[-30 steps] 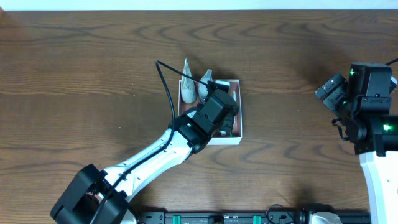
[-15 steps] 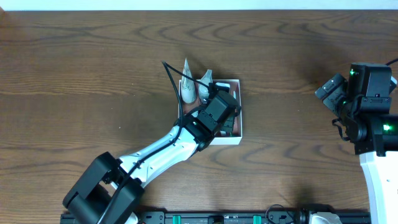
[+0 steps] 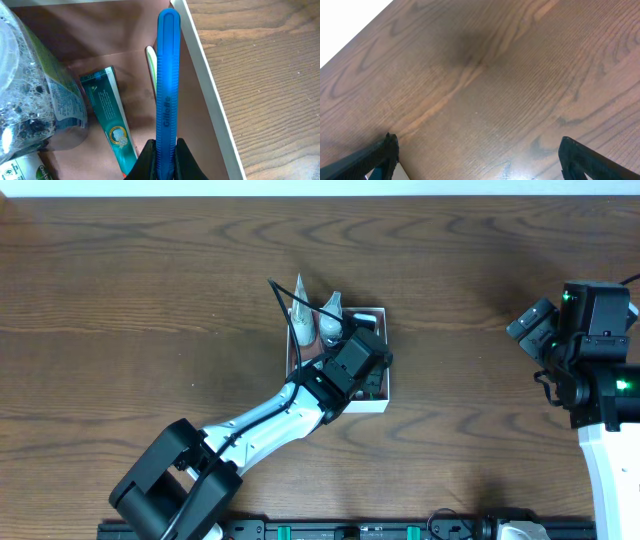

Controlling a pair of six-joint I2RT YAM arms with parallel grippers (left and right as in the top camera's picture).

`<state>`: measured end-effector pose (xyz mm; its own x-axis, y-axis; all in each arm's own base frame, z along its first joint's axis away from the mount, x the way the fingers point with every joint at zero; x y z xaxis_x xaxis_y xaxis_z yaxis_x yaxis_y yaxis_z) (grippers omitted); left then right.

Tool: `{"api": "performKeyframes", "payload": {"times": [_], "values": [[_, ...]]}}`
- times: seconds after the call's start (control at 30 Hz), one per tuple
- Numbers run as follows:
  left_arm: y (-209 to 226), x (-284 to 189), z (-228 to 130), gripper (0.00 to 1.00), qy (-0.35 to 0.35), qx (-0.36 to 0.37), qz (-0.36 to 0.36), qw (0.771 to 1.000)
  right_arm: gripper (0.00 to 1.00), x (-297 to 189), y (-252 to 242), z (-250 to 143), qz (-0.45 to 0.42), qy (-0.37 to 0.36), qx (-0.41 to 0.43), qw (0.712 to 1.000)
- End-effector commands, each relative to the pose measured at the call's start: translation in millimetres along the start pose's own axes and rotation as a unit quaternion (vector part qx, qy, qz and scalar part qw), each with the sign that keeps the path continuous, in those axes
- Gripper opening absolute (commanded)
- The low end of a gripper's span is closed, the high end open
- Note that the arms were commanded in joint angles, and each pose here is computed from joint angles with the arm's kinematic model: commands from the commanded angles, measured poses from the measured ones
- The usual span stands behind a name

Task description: Pack container

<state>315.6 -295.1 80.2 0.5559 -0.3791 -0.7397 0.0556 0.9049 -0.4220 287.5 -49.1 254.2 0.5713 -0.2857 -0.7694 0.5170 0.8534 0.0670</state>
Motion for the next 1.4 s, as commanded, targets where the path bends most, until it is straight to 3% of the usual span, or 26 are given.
{"api": "performKeyframes", "payload": {"times": [0.0,0.1,0.17,0.27,0.67,0.87,0.93,1.03,1.13,1.17,1.37], "values": [[-3,2,3,0.06,-0.003,-0.007,-0.001,1.000,0.99,-2,-2,3,-0.003,-0.005,-0.004,1.000],[-3,2,3,0.07,-0.003,-0.007,-0.001,1.000,0.99,-2,-2,3,-0.003,-0.005,-0.004,1.000],[-3,2,3,0.17,-0.003,-0.007,-0.002,1.000,0.99,-2,-2,3,-0.003,-0.005,-0.004,1.000],[-3,2,3,0.24,-0.003,-0.007,-0.002,1.000,0.99,-2,-2,3,-0.003,-0.005,-0.004,1.000],[-6,-2,5,0.25,-0.007,-0.005,-0.006,1.000,0.99,-2,-2,3,-0.003,-0.005,-0.004,1.000],[-13,-43,20,0.31,-0.020,0.026,-0.019,0.999,0.99,-2,-2,3,-0.003,-0.005,-0.004,1.000],[-13,-66,24,0.39,-0.024,0.054,-0.021,0.998,0.99,-2,-2,3,-0.003,-0.005,-0.004,1.000],[-9,-104,28,0.66,-0.029,0.077,-0.024,0.996,0.99,-2,-2,3,-0.003,-0.005,-0.004,1.000],[-2,-146,29,0.82,-0.036,0.078,-0.030,0.996,0.99,-2,-2,3,-0.003,-0.005,-0.004,1.000],[3,-161,31,0.98,-0.044,0.077,-0.029,0.996,0.99,-2,-2,3,-0.003,-0.005,-0.004,1.000],[38,-235,20,0.98,-0.063,0.074,-0.025,0.995,0.99,-2,-2,3,-0.003,-0.005,-0.004,1.000]]}}
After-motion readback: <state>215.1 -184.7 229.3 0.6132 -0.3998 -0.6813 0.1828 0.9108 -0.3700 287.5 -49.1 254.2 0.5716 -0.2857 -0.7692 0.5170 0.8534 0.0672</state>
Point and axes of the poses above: each gripper's point midway between its finger pads, its own x axis out along the fingers, its own y axis along the line the jaws close on, z = x × y, the point moved 1 cm from there along -x, back along the fingers, and after that the axes turned 15 degrees about -x, right-handed, at the moved point
